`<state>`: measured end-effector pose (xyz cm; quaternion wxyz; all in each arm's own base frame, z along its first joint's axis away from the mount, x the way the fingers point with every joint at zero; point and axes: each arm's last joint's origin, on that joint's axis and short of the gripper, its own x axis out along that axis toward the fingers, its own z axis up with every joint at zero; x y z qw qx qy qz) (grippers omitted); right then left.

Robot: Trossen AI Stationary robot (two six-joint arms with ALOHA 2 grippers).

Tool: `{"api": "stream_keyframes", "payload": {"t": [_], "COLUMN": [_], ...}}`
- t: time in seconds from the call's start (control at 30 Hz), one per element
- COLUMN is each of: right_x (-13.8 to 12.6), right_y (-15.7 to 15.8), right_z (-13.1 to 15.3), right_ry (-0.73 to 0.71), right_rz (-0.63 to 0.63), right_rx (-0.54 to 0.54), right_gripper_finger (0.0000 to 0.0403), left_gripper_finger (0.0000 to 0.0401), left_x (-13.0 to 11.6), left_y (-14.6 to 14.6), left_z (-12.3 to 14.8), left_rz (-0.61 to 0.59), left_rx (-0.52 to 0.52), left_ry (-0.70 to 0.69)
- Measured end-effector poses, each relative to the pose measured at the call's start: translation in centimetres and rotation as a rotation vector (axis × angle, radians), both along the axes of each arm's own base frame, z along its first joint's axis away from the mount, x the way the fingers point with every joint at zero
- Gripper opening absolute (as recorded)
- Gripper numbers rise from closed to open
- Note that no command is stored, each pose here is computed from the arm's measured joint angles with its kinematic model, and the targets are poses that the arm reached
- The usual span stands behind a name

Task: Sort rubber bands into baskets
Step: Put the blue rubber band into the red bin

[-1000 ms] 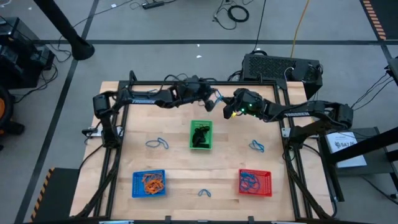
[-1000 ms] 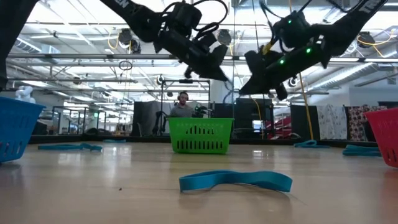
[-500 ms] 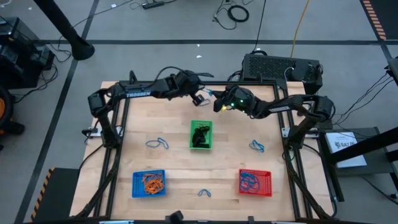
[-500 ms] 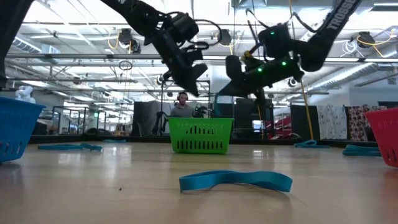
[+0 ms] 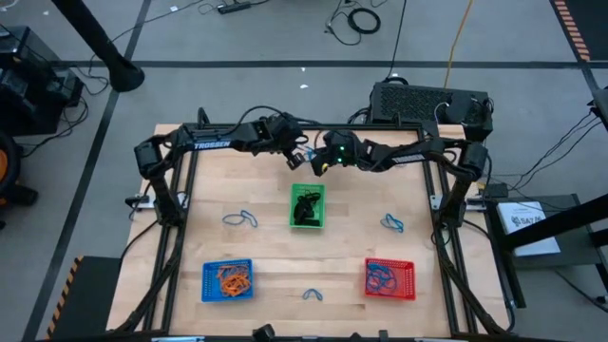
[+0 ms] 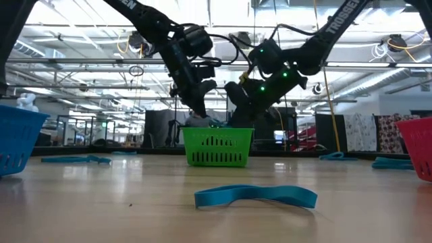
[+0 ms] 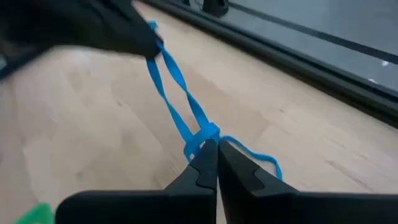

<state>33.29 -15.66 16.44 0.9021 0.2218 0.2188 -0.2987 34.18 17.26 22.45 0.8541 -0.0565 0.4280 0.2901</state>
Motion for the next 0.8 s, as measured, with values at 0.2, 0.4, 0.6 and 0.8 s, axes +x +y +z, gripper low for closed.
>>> {"api": "stream_keyframes", "payload": {"t": [0.2,0.4,0.6,0.8], "right_x": [0.4,0.2,-0.5,-2.7], "right_y": [-0.2,-1.0,-1.6,-1.0], "right_z": [0.4,0.7,1.0,2.9], "right_ry": [0.046,0.119,0.183,0.319], "right_rz": [0.03,0.035,0.031,0.071], "right_rx": [-0.045,-0.044,-0.032,-0.027], "right_gripper_finger": [0.0021,0.0081,0.0147,0.0188], "left_gripper_finger": [0.0,0.0,0.0,0.0], "left_x": [0.1,-0.1,0.0,0.1], "left_y": [0.1,0.5,0.6,0.4], "left_z": [0.1,0.1,0.2,0.3], "left_rz": [0.01,0.018,0.018,-0.032], "left_rx": [0.004,0.005,0.009,-0.047], "left_ry": [-0.027,-0.026,-0.034,-0.063]}}
